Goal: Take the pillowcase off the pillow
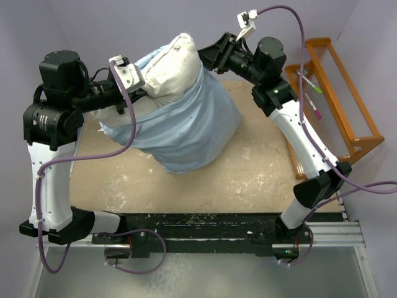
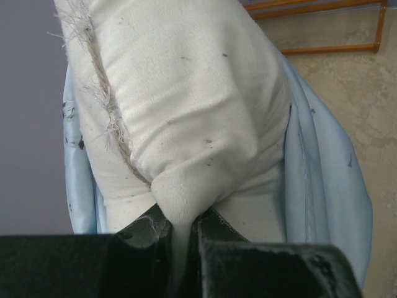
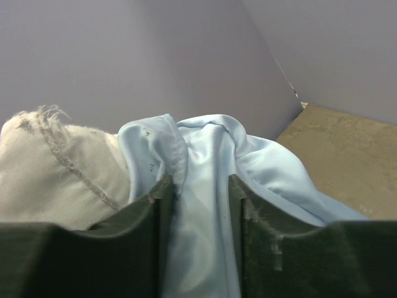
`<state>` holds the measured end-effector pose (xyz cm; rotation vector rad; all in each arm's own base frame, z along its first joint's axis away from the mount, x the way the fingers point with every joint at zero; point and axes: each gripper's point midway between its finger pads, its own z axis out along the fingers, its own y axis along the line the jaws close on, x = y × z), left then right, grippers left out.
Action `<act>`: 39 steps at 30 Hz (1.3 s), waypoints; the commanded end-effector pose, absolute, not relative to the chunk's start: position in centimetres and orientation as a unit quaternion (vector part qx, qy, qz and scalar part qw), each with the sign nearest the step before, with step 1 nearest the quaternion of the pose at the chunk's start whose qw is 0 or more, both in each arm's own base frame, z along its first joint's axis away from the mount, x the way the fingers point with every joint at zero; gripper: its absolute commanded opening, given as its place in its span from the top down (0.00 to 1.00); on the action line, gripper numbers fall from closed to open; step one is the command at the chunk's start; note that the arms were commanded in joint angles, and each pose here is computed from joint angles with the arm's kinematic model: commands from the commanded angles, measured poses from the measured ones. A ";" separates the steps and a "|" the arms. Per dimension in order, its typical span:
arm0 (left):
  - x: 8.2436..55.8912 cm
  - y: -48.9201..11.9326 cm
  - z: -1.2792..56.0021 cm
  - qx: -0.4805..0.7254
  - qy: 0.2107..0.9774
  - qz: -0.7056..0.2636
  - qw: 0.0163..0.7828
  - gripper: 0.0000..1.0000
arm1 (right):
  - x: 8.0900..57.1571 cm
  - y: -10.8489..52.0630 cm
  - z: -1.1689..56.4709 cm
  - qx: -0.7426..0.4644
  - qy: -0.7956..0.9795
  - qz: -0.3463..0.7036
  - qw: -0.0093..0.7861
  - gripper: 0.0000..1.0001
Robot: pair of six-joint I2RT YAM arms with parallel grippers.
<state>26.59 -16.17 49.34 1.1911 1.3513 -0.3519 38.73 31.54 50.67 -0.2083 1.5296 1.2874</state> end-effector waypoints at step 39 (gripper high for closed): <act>26.8 -14.1 59.4 0.432 0.485 -0.059 0.758 1.00 | 42.5 16.1 31.1 0.058 0.768 0.271 0.577 1.00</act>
